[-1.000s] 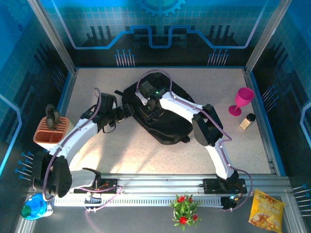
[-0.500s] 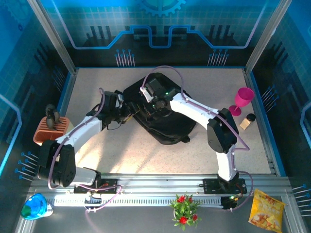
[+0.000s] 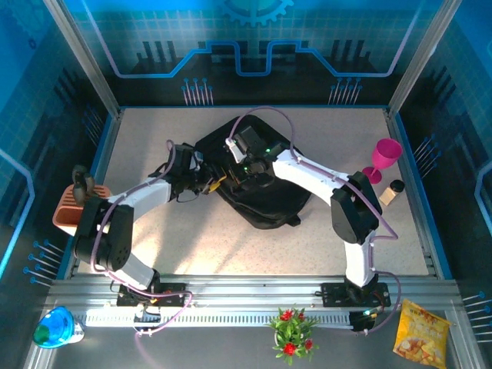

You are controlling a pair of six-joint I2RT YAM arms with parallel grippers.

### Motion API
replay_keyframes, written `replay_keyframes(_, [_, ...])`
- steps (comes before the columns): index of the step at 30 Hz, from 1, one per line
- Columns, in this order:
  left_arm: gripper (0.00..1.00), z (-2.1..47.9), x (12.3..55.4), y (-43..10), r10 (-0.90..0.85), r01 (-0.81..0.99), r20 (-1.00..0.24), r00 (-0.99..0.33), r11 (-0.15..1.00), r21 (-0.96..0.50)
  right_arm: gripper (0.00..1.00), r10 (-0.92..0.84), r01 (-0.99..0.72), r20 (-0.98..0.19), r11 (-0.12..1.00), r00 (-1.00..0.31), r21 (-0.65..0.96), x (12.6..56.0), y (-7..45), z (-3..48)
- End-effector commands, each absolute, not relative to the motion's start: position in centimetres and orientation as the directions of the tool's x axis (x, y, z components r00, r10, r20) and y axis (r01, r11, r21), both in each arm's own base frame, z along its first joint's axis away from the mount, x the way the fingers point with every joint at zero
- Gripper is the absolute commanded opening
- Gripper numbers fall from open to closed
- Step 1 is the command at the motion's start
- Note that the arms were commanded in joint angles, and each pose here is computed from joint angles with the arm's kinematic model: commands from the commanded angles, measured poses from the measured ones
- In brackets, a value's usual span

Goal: Pack the student bag

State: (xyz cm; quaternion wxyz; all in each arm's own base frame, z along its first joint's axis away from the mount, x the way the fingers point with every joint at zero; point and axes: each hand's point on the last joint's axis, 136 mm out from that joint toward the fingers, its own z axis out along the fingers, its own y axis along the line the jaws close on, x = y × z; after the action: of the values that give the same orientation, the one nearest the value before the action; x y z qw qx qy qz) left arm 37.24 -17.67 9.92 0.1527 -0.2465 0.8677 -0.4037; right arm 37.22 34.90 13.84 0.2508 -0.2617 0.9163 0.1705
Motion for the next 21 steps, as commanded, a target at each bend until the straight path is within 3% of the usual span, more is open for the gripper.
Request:
replay_keyframes(1, [0.38,11.5,38.4,-19.0,-0.530,-0.251,-0.080,-0.844,0.523,-0.815,0.00,-0.362,-0.564,-0.573,0.795,-0.735,0.222,37.1,34.7,15.6])
replay_keyframes(8, [0.35,11.6,38.8,-20.1,-0.504,-0.229,-0.083,-0.860,0.525,-0.820,0.00,-0.362,-0.561,-0.559,0.795,-0.746,0.233,36.9,34.7,15.1])
replay_keyframes(12, [0.25,10.9,38.7,-20.4,-0.494,-0.243,-0.065,-0.867,0.532,-0.811,0.00,-0.348,-0.544,-0.558,0.806,-0.753,0.232,37.3,34.2,15.0])
replay_keyframes(17, [0.00,9.4,38.2,-18.2,-0.484,-0.263,-0.130,-0.865,0.659,-0.704,0.00,-0.318,-0.465,-0.572,0.876,-0.756,0.128,38.9,31.3,14.4])
replay_keyframes(21, [0.00,9.0,37.5,-17.3,-0.479,-0.267,-0.144,-0.866,0.687,-0.675,0.00,-0.266,-0.311,-0.579,0.950,-0.771,-0.023,41.7,26.2,13.6])
